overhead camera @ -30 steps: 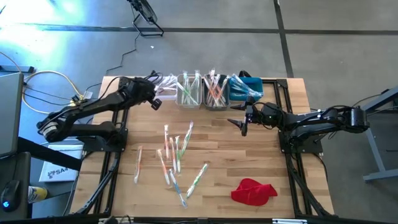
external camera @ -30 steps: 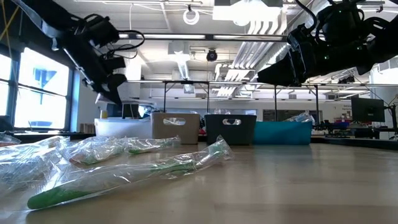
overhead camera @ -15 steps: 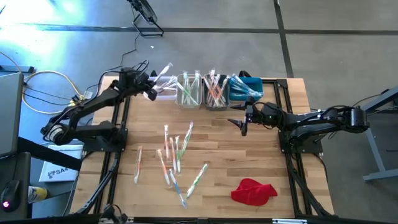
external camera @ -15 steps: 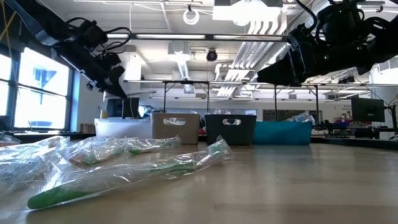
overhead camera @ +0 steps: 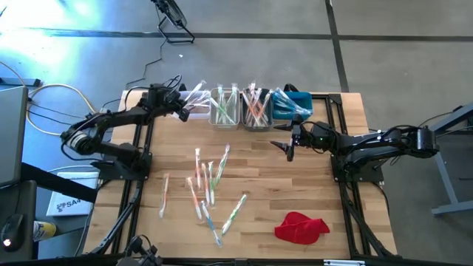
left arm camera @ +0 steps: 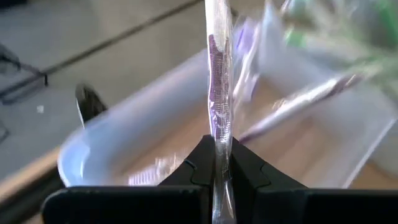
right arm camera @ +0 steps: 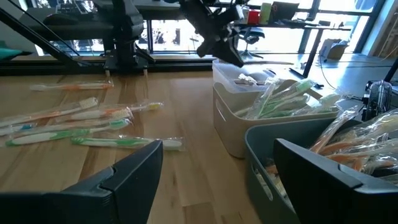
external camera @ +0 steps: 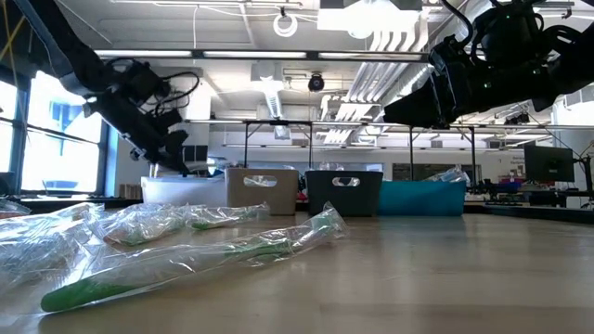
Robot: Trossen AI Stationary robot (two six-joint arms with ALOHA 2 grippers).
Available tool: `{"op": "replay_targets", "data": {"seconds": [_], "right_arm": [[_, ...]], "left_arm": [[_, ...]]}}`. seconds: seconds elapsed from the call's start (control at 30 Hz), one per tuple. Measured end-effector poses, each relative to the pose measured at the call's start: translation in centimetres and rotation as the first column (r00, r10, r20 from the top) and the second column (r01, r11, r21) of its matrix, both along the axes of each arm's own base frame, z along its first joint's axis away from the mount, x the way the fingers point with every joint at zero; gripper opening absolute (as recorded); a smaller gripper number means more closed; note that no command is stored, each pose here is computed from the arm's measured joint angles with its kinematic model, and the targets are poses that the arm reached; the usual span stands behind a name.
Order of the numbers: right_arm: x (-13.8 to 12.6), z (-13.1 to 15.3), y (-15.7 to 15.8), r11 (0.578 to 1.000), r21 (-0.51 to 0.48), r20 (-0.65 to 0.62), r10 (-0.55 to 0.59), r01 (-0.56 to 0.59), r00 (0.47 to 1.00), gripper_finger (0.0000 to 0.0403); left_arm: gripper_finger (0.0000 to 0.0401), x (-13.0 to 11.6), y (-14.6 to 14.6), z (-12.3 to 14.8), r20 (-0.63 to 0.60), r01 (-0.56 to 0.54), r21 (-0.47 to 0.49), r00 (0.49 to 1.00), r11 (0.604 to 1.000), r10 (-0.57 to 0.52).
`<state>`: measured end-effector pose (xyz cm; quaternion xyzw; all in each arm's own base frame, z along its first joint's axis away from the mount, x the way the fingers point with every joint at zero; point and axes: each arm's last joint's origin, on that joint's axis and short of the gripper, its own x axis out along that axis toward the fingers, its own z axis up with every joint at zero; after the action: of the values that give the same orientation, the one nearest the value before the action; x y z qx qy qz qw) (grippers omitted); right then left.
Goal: Pick & Place Toothbrushes
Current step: Put the purple toothbrush into the transparent bin, then put the orange toothbrush into the dark green bin
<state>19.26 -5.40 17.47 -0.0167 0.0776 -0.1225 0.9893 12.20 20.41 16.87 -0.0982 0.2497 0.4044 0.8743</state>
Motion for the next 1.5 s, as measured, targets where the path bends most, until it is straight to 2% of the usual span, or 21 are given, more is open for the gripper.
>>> {"op": "replay_targets", "data": {"seconds": [0.2, 0.57, 1.03, 1.13, 1.37, 1.5], "right_arm": [[0.0, 0.0, 0.0, 1.0, -0.001, 0.0, -0.002, 0.002, 1.0, 0.0298], [0.0, 0.0, 0.0, 1.0, 0.0, 0.0, -0.002, 0.002, 1.0, 0.0298], [0.0, 0.0, 0.0, 1.0, 0.0, 0.0, -0.002, 0.002, 1.0, 0.0298], [0.0, 0.0, 0.0, 1.0, 0.0, 0.0, -0.002, 0.002, 1.0, 0.0298], [0.0, 0.0, 0.0, 1.0, 0.0, 0.0, -0.002, 0.002, 1.0, 0.0298], [0.0, 0.0, 0.0, 1.0, -0.001, 0.0, -0.002, 0.002, 1.0, 0.0298]], "left_arm": [[0.0017, -0.7, 0.7, -1.0, 0.021, 0.048, -0.037, 0.999, 0.998, -0.048], [0.0017, -1.0, 1.6, -2.3, 0.023, 0.043, -0.064, 0.999, 0.997, -0.042], [0.002, -1.0, 1.6, -2.5, 0.015, 0.034, -0.067, 0.999, 0.997, -0.033], [0.004, -1.0, 1.6, -2.5, 0.016, 0.033, -0.069, 0.999, 0.997, -0.032], [0.013, -0.9, 1.7, -2.3, 0.046, 0.024, -0.071, 0.999, 0.997, -0.02], [0.0153, -0.7, 2.0, -1.9, 0.081, 0.041, -0.076, 0.996, 0.996, -0.035]]}}
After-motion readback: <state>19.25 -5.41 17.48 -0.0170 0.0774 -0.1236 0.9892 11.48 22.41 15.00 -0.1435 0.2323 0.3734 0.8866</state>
